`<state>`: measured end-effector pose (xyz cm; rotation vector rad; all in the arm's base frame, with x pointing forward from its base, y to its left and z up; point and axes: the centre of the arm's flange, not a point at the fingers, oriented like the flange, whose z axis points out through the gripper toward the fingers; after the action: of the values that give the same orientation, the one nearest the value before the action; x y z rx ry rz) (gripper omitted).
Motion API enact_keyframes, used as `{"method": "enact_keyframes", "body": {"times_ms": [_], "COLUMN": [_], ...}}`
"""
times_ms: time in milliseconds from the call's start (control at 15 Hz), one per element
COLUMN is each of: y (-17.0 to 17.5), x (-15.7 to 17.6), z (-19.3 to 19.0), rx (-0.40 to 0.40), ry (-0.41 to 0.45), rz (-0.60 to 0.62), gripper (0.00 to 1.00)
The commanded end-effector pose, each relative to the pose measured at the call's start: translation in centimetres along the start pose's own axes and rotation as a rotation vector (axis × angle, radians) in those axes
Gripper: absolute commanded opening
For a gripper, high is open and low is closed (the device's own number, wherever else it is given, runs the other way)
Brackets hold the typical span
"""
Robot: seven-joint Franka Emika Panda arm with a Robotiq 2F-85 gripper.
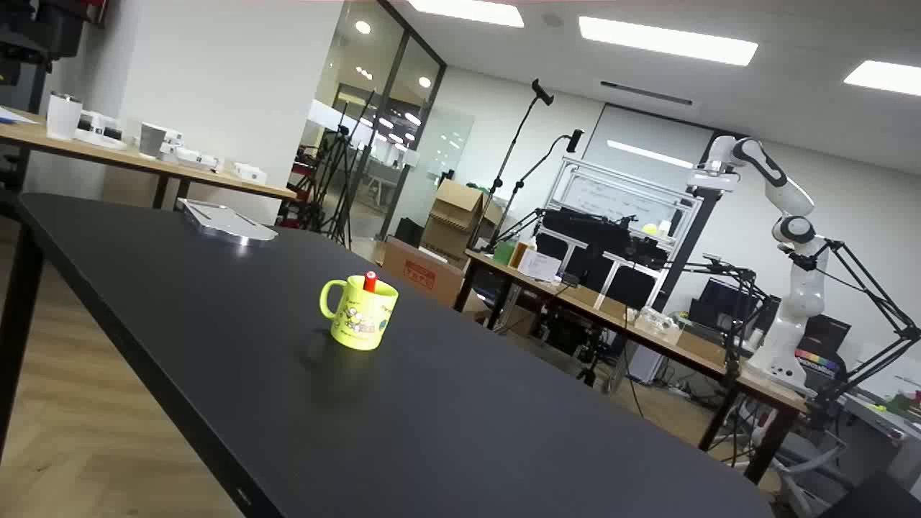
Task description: Put the marker on the table
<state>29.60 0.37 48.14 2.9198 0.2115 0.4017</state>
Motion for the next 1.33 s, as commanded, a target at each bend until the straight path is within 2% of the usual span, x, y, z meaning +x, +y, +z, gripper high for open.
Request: {"method": "enact_keyframes", "body": {"times_ms": [0, 533, 867, 1000, 1267], "y": [0.0, 0.3, 4.7, 6.3, 8.4], "x": [0.0, 0.6, 7.6, 9.6, 13.3], "z": [0.0, 0.3, 5.3, 7.7, 12.3], "rx": [0.000, -0.001, 0.090, 0.133, 0.230], "ry": [-0.001, 0.006, 0.041, 0.004, -0.197], "rz": [0.000, -0.012, -0.046, -0.051, -0.039], "gripper": [1.00, 1.00, 1.00, 1.00, 1.00]}}
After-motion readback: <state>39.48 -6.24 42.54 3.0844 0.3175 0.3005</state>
